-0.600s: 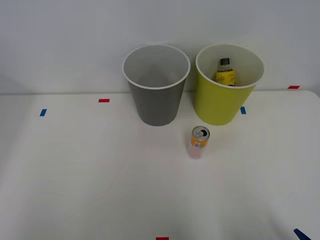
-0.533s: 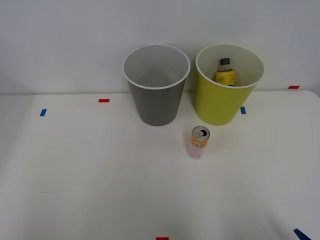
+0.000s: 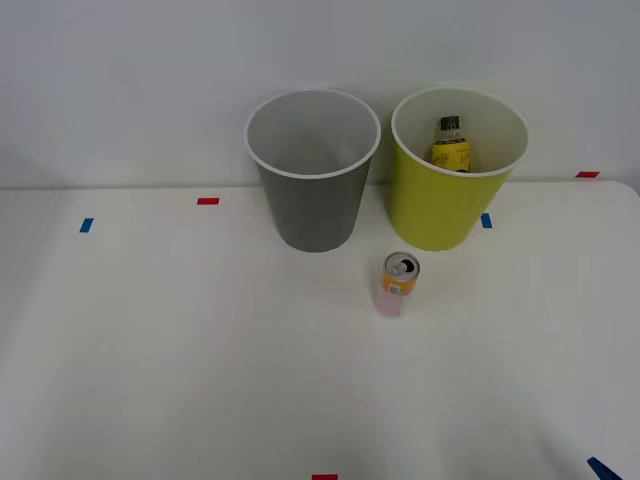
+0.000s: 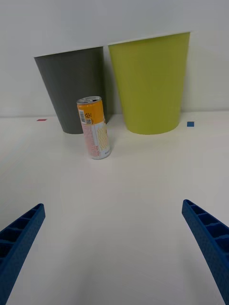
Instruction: Put cans in the gray bin, plastic bottles in the light green bin
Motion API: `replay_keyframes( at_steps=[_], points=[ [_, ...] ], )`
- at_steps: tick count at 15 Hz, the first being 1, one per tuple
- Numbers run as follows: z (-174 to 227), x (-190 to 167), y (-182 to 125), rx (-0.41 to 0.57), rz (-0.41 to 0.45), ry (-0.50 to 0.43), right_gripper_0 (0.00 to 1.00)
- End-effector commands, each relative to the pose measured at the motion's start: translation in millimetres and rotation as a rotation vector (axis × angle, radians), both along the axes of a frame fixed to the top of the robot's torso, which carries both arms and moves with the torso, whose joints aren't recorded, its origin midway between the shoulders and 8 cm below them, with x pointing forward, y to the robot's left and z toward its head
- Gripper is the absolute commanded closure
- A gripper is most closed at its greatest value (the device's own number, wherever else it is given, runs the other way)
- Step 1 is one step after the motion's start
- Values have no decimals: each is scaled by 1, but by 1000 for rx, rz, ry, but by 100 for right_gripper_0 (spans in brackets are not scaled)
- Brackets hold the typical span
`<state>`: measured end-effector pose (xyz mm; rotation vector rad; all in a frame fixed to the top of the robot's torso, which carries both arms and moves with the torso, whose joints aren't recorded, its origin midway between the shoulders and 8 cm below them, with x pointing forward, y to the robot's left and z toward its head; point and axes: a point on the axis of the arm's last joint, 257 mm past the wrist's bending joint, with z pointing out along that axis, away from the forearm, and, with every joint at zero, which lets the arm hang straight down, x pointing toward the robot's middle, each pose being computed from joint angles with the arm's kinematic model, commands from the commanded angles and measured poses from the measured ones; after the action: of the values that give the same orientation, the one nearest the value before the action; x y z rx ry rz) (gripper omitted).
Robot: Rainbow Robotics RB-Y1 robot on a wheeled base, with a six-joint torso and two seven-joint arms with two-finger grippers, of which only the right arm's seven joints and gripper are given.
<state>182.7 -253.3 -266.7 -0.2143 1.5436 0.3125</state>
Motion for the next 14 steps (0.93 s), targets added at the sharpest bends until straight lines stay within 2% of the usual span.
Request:
replay_keyframes(
  at_steps=[1, 14],
  points=[
    [0, 0, 0, 0, 0, 0, 0],
    [0, 0, 0, 0, 0, 0, 0]
  ],
)
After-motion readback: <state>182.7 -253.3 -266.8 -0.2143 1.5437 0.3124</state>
